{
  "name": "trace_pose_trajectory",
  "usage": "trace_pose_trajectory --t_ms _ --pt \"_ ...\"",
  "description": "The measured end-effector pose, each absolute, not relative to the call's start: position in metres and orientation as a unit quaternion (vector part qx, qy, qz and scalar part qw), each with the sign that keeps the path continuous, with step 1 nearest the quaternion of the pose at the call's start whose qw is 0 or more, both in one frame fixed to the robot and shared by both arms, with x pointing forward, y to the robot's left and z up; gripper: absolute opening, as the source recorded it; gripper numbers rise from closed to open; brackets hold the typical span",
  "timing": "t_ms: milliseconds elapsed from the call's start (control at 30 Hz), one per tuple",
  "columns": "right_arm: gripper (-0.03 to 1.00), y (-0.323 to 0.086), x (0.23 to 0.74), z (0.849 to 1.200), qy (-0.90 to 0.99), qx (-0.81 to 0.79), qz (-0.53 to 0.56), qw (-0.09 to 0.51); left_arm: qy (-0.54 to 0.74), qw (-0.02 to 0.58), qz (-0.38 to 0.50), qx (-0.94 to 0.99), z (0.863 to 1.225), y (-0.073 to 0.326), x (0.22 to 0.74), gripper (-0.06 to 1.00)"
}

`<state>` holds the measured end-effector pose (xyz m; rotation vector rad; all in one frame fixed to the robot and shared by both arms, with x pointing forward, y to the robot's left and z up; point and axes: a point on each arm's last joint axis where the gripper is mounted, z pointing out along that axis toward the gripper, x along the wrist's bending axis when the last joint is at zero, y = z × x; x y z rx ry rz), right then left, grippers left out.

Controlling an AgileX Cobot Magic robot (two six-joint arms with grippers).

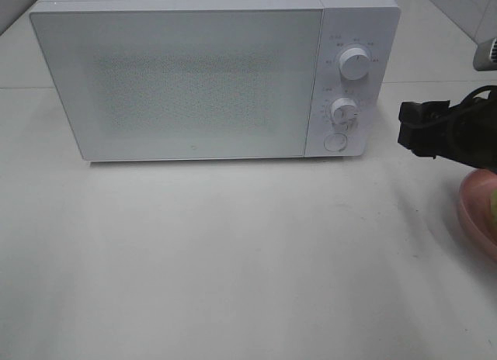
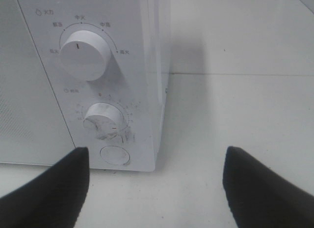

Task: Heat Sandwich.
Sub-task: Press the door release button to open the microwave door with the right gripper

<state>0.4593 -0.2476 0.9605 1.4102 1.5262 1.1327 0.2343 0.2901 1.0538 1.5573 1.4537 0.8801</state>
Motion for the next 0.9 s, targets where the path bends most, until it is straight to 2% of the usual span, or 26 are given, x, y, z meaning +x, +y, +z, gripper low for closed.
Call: trace_pose_trajectory --t_ms 467,900 --pt "0.74 -0.214 0.449 0.929 0.580 0.519 0.464 0.423 0.576 0.406 0.349 0.617 1.054 0.290 0.234 0.99" --pt "0.74 -0.193 0.435 0.904 0.600 0.539 0.429 0.406 0.576 0.406 0.349 0.617 1.054 0.290 0.234 0.99"
